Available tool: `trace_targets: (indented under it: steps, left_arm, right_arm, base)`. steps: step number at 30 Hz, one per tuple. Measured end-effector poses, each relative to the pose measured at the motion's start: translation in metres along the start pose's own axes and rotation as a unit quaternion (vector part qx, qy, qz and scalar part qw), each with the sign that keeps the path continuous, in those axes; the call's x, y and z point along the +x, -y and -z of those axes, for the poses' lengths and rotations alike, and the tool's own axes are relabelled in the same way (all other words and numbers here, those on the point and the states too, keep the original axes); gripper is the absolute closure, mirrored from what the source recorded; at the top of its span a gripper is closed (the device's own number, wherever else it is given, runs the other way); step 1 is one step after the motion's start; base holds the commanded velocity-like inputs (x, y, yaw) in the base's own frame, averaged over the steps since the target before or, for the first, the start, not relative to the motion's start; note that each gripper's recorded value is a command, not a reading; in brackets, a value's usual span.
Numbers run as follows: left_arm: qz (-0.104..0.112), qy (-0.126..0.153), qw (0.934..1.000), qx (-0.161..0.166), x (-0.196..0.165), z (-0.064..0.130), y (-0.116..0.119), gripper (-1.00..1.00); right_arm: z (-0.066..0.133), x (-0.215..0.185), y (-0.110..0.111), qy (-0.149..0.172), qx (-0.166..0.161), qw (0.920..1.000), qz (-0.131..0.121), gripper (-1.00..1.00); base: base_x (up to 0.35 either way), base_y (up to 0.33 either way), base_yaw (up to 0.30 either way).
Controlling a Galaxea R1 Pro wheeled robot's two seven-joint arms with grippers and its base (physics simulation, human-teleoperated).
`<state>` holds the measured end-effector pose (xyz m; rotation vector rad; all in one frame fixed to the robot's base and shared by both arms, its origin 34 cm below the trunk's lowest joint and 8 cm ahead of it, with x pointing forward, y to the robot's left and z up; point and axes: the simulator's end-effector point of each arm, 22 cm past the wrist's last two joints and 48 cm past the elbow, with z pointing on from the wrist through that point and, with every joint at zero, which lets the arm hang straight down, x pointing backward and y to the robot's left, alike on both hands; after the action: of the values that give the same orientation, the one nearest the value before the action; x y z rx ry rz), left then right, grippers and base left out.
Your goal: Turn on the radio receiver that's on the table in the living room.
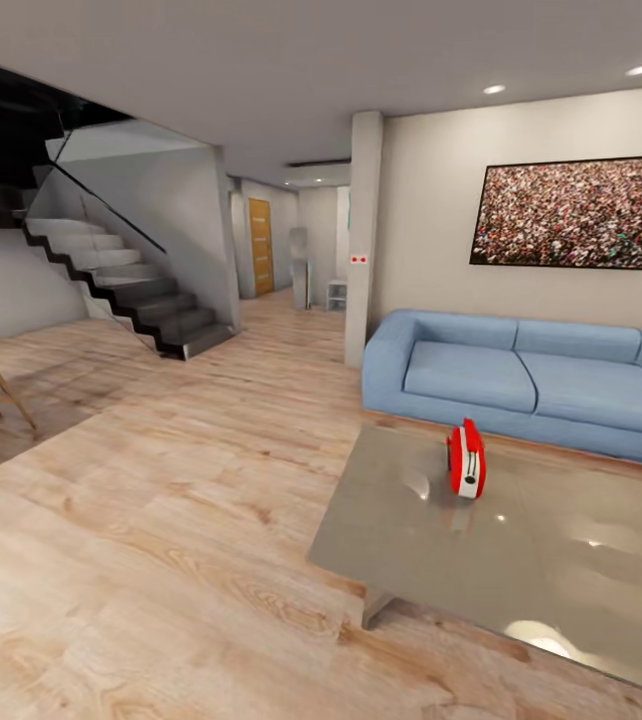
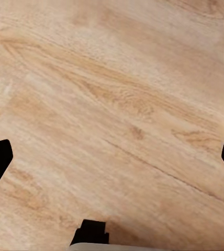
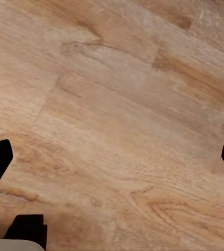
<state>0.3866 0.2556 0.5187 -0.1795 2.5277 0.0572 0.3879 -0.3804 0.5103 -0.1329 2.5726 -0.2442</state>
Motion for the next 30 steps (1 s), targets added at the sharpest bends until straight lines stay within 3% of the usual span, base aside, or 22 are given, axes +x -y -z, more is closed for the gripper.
trace_targets:
  steps: [12,25,30]
  left_arm:
    - [0.0,-0.001,1.0,0.0,0.0,0.0,0.001,-1.0]
    - [0.001,0.0,1.0,0.0,0.0,0.0,0.0,-1.0]
    - [-0.007,0.005,0.9998,-0.016,-0.005,-0.002,-0.027,-1.0]
  right_arm:
    - [0.0,0.0,0.0,0.0,0.0,1.0,0.0,-1.0]
    - [0.0,-0.001,0.001,0.001,0.001,1.0,-0.005,-1.0]
    - [0.0,-0.002,0.003,0.002,0.003,1.0,-0.005,-1.0]
  base:
    - [0.319,-0.177,0.108]
    - [0.301,-0.198,0.009]
    - [0.058,-0.031,0.0]
